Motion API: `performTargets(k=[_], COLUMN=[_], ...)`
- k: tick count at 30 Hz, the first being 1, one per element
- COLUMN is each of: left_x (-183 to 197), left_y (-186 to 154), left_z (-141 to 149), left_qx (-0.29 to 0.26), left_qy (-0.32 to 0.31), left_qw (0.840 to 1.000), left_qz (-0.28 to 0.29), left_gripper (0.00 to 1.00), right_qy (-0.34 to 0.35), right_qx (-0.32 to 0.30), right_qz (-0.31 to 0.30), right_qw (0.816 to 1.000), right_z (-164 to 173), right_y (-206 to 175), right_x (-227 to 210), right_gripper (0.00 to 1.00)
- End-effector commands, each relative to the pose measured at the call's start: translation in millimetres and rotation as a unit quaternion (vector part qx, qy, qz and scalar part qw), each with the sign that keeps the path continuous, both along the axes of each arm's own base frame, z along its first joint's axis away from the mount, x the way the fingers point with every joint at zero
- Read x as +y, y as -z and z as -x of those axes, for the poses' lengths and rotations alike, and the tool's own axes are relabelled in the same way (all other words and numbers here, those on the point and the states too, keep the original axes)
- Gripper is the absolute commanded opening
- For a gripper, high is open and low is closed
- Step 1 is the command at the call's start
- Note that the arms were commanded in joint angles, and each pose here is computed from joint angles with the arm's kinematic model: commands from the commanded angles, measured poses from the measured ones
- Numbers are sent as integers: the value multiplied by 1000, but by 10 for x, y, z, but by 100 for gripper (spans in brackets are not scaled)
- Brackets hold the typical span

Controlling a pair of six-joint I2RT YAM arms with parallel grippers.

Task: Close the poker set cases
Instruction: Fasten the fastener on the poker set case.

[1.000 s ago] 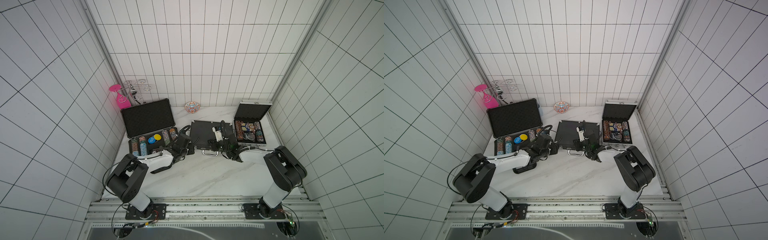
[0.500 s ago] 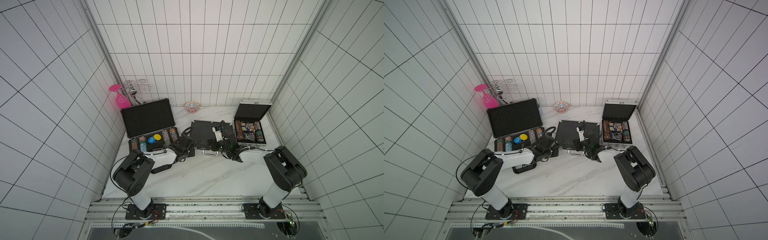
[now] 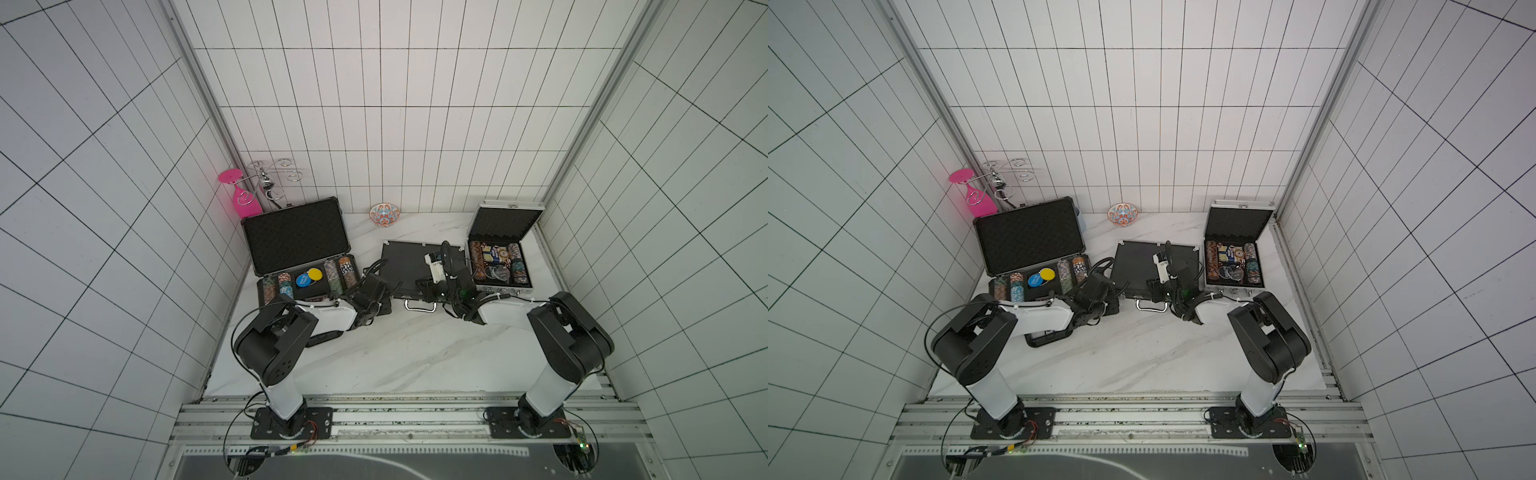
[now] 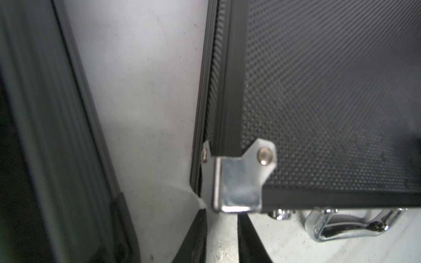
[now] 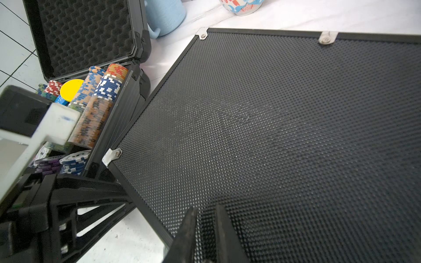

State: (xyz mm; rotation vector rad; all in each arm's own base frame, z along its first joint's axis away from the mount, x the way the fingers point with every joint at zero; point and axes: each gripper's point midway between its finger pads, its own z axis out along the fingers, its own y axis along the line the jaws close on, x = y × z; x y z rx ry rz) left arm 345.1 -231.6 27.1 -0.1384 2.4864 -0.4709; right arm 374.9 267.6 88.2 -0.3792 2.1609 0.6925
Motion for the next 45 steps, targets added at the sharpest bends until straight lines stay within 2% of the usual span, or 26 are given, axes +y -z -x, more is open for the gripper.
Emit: performTargets(k=[1,11,18,31,38,45], left_x=[12,118,139,71,25,107], left_y=[19,167,222,287,438,112], left_z=[-97,-118,-118,-132,-72,41], left_qx=[-19,-18,-17,-29,-9,-11], left_qy=[-23,-48,-51,-51,-51,-45], left_qw=[999,999,998,998,999,999], left_qz=[13,-10,-19,9,6,-13], left_gripper=[27,29,27,30,30,27], right_qy=[-22,-27,-31,-39,-41,-34], right_qx=[123,126,126,129,134,134], right_qz=[58,63,62,54,55,57], right_qw=[991,990,990,989,989,989], right_z=[508,545,544,579,628,630], right_y=[693,717,700,674,714,742], right_x=[-146,-164,-147,-106,-87,-115], right_gripper=[19,18,17,16,16,16])
